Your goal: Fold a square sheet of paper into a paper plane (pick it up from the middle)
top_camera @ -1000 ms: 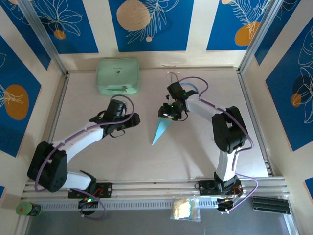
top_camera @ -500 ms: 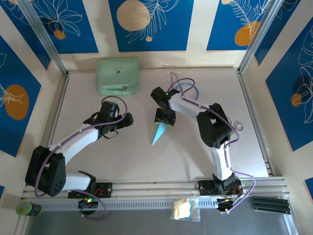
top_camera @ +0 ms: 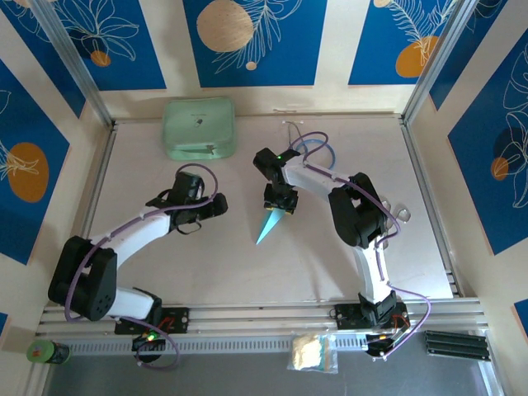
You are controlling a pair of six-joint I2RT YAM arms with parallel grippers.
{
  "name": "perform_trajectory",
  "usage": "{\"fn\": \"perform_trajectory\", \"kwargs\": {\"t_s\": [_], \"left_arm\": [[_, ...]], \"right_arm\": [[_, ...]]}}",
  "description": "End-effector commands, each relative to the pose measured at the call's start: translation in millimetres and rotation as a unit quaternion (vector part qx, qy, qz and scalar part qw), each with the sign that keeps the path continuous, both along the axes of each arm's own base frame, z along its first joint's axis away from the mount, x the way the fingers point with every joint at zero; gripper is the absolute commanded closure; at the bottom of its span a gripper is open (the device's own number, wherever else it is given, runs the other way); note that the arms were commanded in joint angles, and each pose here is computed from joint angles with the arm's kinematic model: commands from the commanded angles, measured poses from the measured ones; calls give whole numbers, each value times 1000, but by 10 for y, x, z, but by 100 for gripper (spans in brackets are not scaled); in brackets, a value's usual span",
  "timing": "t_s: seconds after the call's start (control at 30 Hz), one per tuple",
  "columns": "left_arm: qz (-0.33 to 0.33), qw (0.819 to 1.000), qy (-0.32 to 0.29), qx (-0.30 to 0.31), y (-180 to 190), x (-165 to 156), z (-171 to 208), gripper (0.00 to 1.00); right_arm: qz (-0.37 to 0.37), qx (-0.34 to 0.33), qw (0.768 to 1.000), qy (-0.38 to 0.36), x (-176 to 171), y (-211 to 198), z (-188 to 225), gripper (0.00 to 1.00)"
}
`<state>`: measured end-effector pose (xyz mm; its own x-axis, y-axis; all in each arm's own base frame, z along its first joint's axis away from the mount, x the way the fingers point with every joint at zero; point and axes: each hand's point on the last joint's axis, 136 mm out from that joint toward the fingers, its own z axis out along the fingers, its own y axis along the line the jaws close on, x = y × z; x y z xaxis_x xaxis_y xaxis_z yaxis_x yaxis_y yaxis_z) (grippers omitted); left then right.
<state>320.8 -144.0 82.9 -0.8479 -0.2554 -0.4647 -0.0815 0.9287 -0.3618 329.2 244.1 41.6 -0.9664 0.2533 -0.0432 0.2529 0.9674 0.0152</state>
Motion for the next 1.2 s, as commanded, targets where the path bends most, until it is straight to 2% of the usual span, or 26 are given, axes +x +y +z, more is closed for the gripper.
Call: {"fn": "perform_trajectory", "kwargs": {"t_s": [0.0,0.27,0.47,0.67,0.83,0.93,1.17], "left_arm": [[-4,1000,-5,-12,-33,67,52,2],[-4,1000,-13,-17,-47,87,75,0],[-6,1000,-18,-20,-63,105,101,1],[-1,999,-29,-24,-50,130,136,1],[16,999,-27,-29,4,137,131,1],[41,998,-35,-20,108,124,165,1],[69,996,-63,-3,290,32,318,1]], "right_arm": [[-7,4,1000,16,-80,37,3,56],[-15,22,999,20,-117,80,-6,64],[-27,30,999,4,-106,32,96,87],[-31,53,998,-29,-77,-13,312,96],[10,134,989,-58,10,207,521,100],[48,197,976,-79,77,426,646,100],[125,338,927,-108,123,883,805,100]]}}
